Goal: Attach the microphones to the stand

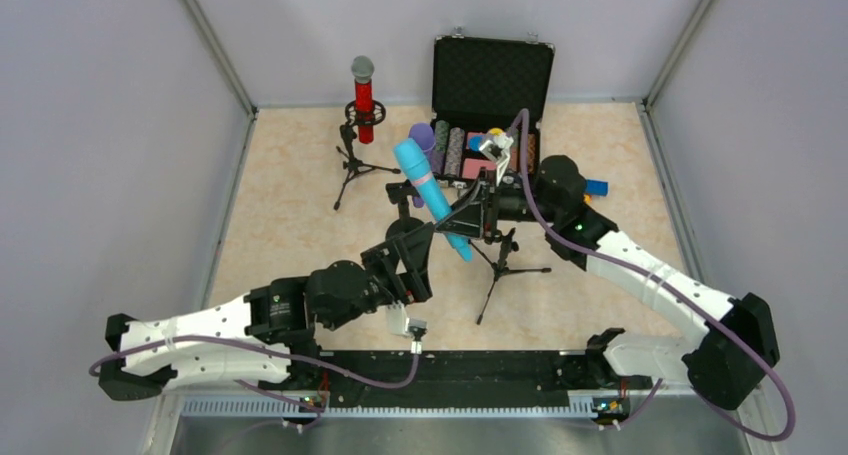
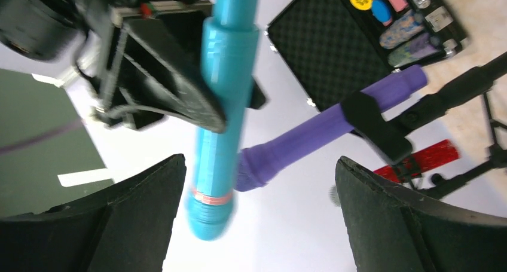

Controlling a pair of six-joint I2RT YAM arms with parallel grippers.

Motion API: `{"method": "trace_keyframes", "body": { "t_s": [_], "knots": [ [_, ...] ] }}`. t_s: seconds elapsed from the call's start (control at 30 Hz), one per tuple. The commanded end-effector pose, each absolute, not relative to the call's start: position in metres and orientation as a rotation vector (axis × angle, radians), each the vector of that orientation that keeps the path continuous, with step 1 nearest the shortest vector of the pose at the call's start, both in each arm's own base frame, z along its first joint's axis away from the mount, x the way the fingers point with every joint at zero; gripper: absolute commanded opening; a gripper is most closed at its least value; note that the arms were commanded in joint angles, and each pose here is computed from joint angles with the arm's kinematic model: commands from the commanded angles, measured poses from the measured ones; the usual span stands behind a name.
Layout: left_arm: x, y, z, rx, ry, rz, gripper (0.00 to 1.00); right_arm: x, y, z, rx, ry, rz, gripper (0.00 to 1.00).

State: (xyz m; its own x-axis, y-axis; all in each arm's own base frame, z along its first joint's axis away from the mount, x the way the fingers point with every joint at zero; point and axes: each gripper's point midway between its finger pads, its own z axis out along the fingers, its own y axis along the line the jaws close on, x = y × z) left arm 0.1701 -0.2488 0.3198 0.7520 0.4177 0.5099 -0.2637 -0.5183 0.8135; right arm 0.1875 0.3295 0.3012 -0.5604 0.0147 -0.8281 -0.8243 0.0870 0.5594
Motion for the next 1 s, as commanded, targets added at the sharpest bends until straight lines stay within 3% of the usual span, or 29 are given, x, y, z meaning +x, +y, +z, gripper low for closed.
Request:
{"method": "trace_keyframes", "body": {
  "t_s": [0.0, 0.3, 0.53, 0.7, 0.97],
  "knots": [
    [0.175, -0.236, 0.311, 1.855, 0.320, 0.768, 0.99, 0.204, 0.312, 0.334, -0.727, 1.524, 1.417, 0.00],
    [0.187, -0.228, 0.280, 1.609, 0.951, 0.434, 0.99, 0.224, 0.279, 0.350, -0.591, 1.412, 1.183, 0.00],
    [0.188, -0.241, 0.250, 1.205, 1.486, 0.102, 0.99, 0.231, 0.268, 0.359, -0.545, 1.361, 1.108, 0.00],
    [0.173, -0.272, 0.246, 0.979, 1.640, -0.311, 0.99, 0.230, 0.270, 0.364, -0.528, 1.333, 1.136, 0.00],
    [0.175, -0.298, 0.308, 0.567, 1.576, -0.953, 0.93, 0.225, 0.274, 0.377, -0.528, 1.270, 1.195, 0.00]
  ]
}}
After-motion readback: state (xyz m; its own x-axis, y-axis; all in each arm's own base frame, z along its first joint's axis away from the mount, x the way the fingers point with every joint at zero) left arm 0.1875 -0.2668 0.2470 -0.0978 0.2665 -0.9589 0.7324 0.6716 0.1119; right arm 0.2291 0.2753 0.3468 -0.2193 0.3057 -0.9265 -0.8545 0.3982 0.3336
